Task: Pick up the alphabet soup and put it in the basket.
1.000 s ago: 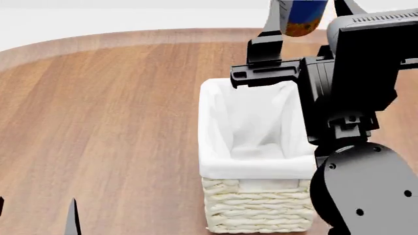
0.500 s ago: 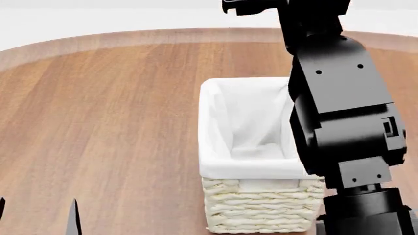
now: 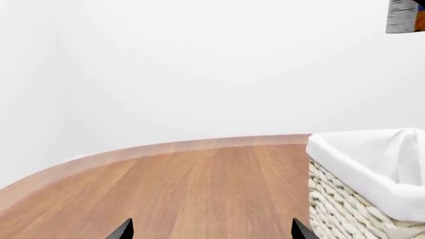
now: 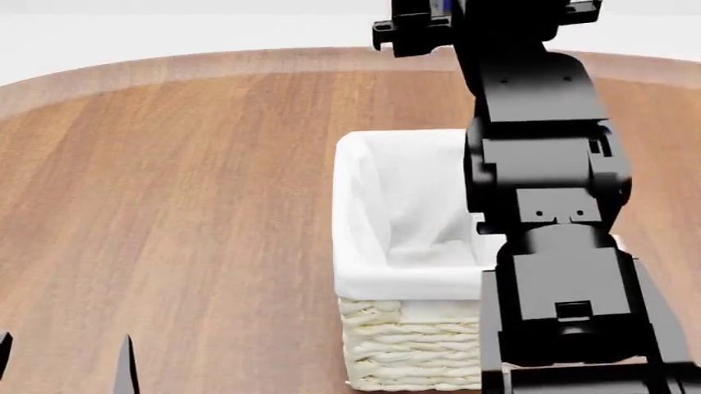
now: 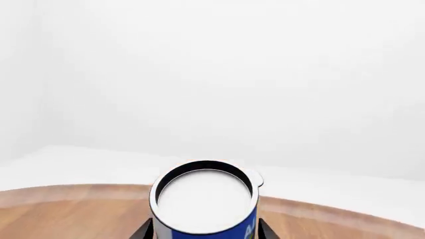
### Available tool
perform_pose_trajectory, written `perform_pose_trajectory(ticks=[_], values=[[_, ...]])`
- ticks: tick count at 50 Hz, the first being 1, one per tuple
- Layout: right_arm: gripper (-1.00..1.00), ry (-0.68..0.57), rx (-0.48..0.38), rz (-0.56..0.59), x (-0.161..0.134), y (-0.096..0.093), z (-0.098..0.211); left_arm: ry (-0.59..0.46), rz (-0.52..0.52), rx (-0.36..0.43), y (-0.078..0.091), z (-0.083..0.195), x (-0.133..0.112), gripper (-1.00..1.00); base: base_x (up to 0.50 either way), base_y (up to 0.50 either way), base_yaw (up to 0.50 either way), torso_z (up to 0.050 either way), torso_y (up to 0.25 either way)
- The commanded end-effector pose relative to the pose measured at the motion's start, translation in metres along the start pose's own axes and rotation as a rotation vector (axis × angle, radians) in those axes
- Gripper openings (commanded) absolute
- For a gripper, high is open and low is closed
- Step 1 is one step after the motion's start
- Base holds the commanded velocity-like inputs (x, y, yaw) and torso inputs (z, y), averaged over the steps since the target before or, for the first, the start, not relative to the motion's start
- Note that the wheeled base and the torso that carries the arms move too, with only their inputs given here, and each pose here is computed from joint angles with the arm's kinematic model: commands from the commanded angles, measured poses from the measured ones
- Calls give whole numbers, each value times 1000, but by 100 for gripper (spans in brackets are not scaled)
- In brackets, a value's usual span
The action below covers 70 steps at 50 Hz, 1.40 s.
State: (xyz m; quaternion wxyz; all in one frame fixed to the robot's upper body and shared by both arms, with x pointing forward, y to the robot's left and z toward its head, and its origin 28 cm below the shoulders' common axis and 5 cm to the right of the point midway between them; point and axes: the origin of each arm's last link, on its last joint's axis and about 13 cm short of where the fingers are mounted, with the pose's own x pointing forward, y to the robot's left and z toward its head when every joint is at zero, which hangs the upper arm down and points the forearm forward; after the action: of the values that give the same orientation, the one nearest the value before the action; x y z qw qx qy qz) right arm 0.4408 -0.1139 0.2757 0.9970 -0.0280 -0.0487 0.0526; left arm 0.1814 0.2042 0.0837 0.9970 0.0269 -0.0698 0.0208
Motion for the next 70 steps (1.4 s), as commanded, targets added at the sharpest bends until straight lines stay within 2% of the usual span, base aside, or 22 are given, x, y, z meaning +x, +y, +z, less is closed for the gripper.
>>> perform_pose_trajectory(ticks=[1,9,11,25,47,70], values=[[-100,138,-51,43,-2,2,-11,3,3,3,0,-1,0,100,0,0,0,0,0],[-100,193,-29,61,-5,1,-23,8,0,0,0,-3,1,100,0,0,0,0,0],[-100,211,12,67,-6,1,-26,9,-1,2,0,-3,1,100,0,0,0,0,5],[-100,327,49,66,-13,1,-48,10,0,3,0,-4,1,100,0,0,0,1,1],[-100,488,75,72,-27,1,-88,14,0,5,0,-6,2,100,0,0,0,0,0],[-100,553,82,79,-33,2,-102,17,0,2,0,-6,2,100,0,0,0,0,1]])
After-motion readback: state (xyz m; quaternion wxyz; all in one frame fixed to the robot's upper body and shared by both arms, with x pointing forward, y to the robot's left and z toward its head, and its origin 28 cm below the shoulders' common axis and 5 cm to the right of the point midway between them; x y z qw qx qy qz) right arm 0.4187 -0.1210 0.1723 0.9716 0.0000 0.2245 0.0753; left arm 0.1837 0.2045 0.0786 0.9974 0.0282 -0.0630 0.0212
